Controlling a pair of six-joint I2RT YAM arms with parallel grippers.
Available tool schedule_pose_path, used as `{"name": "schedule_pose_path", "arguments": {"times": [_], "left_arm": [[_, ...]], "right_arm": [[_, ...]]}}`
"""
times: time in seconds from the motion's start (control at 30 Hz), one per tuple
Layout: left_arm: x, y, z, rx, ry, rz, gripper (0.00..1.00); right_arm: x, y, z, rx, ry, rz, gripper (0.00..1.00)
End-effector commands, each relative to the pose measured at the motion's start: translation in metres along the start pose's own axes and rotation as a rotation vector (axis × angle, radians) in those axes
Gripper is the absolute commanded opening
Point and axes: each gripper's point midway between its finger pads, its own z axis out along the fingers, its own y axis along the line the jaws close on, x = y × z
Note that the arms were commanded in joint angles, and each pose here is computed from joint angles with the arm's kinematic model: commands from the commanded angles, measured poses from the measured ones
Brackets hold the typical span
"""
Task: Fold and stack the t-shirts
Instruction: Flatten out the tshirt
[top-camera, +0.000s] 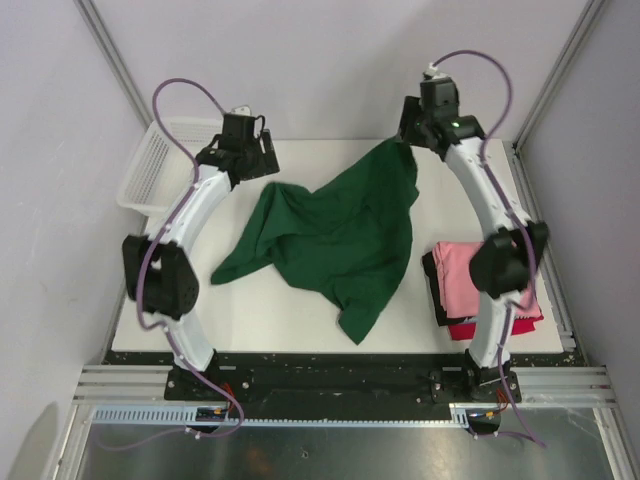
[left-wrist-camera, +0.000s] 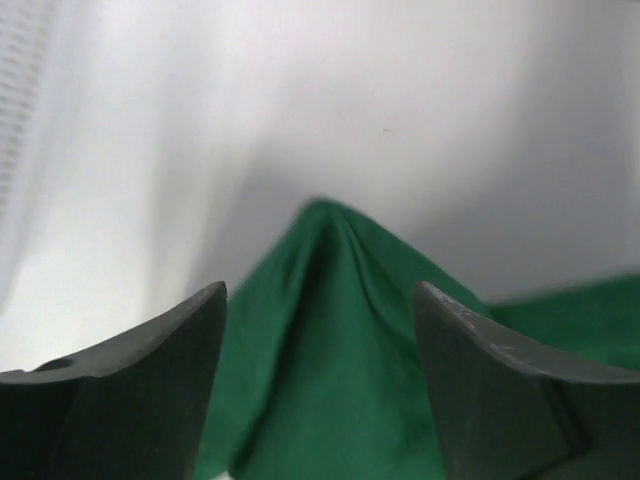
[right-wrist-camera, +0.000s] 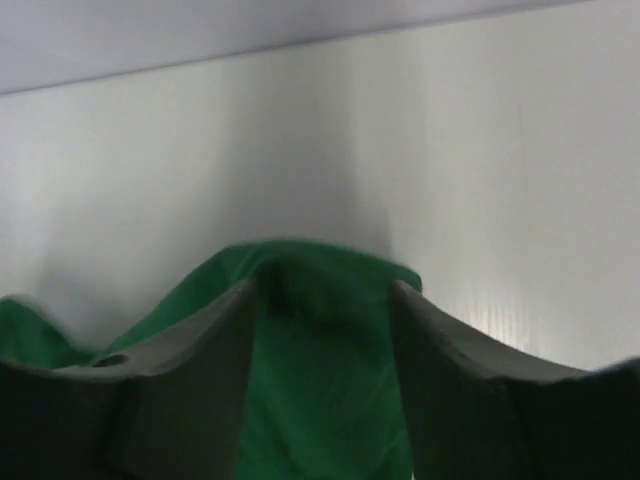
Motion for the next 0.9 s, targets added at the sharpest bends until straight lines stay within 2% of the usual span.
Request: {"name": "schedule_pose_path", "arguments": {"times": [0.0, 0.07, 0.17, 0.3, 0.5, 0.7, 0.87], "left_arm": [[-0.002, -0.024, 0.009, 0.132, 0.068, -0.034, 0.83], [0.004, -0.022, -0.002, 0.132, 0.072, -0.037, 0.85], [0.030, -0.016, -0.026, 0.137, 0.091, -0.059, 0.82], [0.087, -0.023, -0.060, 0.205, 0.129, -0.080, 0.80], [0.179, -0.043, -0.097, 0.347, 0.238, -0.057, 0.79], [0.225, -0.024, -0.102, 0.323, 0.278, -0.073, 0.79], [0.243, -0.005, -0.097, 0.255, 0.283, -0.107, 0.79]], "right_arm": [[0.006, 0.007, 0.036, -0.007, 0.085, 0.026, 0.67], [0.017, 0.010, 0.028, 0.003, 0.116, 0.035, 0.74], [0.048, 0.014, 0.002, -0.031, 0.160, 0.109, 0.77], [0.105, 0.007, -0.043, -0.068, 0.219, 0.257, 0.78], [0.213, -0.009, -0.094, -0.033, 0.332, 0.320, 0.78], [0.284, -0.035, -0.103, 0.006, 0.409, 0.372, 0.78], [0.319, -0.071, -0.098, 0.101, 0.448, 0.396, 0.78]]}}
